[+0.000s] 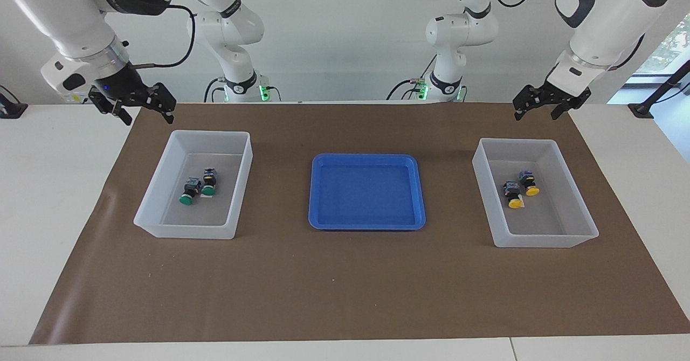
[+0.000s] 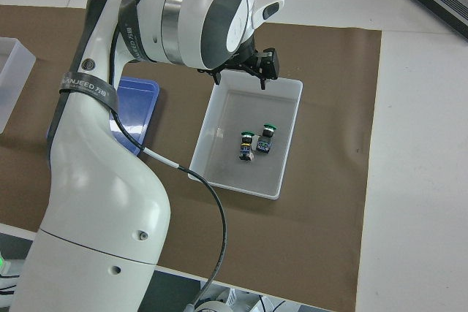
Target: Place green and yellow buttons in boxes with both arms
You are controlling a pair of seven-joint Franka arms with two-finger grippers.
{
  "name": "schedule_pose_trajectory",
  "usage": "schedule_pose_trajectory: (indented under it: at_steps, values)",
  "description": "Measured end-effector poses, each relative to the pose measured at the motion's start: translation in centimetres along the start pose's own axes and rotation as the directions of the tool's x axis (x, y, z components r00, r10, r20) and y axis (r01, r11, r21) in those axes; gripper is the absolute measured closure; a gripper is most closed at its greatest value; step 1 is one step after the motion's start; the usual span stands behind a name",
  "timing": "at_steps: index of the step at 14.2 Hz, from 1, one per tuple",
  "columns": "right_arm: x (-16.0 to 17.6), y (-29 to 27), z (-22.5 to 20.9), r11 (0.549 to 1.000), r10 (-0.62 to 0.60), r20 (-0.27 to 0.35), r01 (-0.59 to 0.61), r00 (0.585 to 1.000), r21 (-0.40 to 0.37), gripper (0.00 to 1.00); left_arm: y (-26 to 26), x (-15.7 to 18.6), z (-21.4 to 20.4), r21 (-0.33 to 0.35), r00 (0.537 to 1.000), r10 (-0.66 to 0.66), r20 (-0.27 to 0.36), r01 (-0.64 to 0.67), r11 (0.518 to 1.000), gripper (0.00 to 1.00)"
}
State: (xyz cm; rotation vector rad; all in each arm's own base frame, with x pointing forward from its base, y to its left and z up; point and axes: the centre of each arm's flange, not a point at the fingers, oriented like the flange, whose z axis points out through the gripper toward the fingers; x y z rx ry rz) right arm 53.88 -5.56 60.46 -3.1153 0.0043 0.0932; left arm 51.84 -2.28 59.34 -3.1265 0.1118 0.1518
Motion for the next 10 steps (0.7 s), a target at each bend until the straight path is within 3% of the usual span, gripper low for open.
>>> schedule_pose_trajectory:
  at_steps: [2, 10]
  values:
    - [-0.02, 0.17, 0.0, 1.0, 0.003, 0.0, -0.003, 1.0, 0.0, 0.0, 0.46, 0.04, -1.58, 0.0, 1.0, 0.0, 0.002, 0.0, 1.0, 0.0]
    - [-0.03, 0.28, 0.0, 1.0, 0.005, 0.0, -0.005, 1.0, 0.0, 0.0, 0.28, 0.49, -0.94, -0.021, 1.0, -0.008, 0.018, 0.008, 1.0, 0.0]
